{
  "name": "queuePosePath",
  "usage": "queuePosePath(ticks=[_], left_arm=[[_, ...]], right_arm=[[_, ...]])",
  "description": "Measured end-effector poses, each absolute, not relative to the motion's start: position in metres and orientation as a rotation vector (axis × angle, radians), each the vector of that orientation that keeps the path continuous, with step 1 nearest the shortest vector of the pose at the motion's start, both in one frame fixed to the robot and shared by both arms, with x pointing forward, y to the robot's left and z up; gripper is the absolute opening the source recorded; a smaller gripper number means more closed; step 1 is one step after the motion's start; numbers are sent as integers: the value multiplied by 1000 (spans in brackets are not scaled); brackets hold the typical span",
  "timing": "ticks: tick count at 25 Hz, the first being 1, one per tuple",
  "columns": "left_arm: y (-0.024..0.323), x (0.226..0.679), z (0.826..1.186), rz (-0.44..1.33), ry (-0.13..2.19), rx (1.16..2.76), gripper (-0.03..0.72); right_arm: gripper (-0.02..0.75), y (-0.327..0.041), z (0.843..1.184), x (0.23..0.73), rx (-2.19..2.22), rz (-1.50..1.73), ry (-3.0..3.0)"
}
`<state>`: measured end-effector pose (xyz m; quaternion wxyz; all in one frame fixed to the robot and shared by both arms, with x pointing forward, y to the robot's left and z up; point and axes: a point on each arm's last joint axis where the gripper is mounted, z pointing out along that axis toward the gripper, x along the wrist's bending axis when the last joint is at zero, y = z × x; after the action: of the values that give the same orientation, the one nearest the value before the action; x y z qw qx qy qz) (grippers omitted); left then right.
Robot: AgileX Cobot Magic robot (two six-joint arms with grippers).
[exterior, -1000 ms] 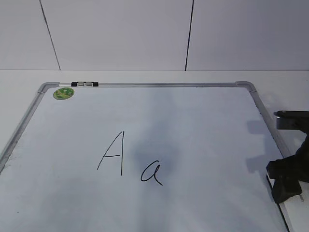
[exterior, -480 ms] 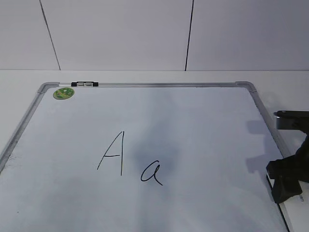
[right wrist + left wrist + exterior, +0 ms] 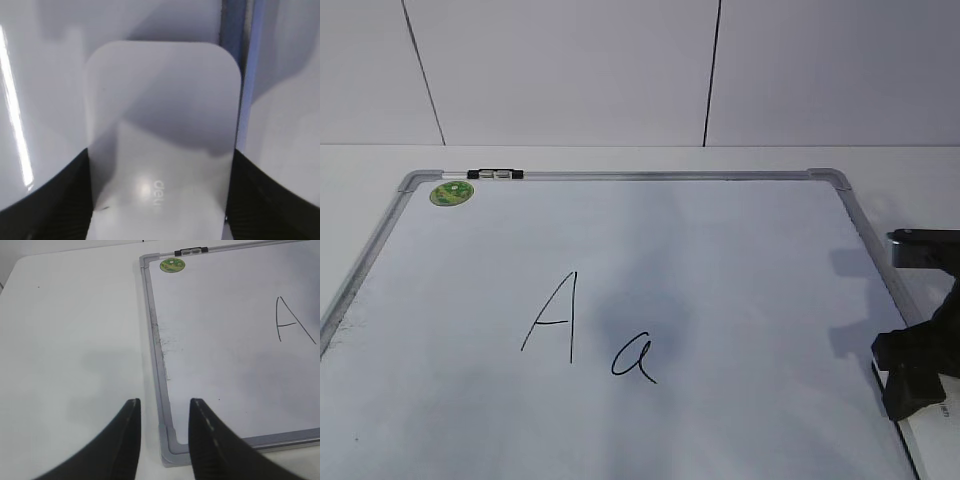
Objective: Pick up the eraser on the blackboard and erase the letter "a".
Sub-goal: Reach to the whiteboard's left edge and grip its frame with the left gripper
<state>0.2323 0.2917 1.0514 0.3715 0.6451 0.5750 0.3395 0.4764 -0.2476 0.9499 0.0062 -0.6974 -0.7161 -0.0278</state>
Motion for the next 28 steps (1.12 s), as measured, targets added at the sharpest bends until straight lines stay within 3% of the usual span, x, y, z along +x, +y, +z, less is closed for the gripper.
queuePosePath(ticks=[19,28], left_arm=[[292,234,1051,862,1480,1660,245],[292,264,1054,737,1591,1758,244]], right_arm=[[551,-247,950,476,-2184,-91,-2234],[551,-247,950,476,-2184,-90,-2225]])
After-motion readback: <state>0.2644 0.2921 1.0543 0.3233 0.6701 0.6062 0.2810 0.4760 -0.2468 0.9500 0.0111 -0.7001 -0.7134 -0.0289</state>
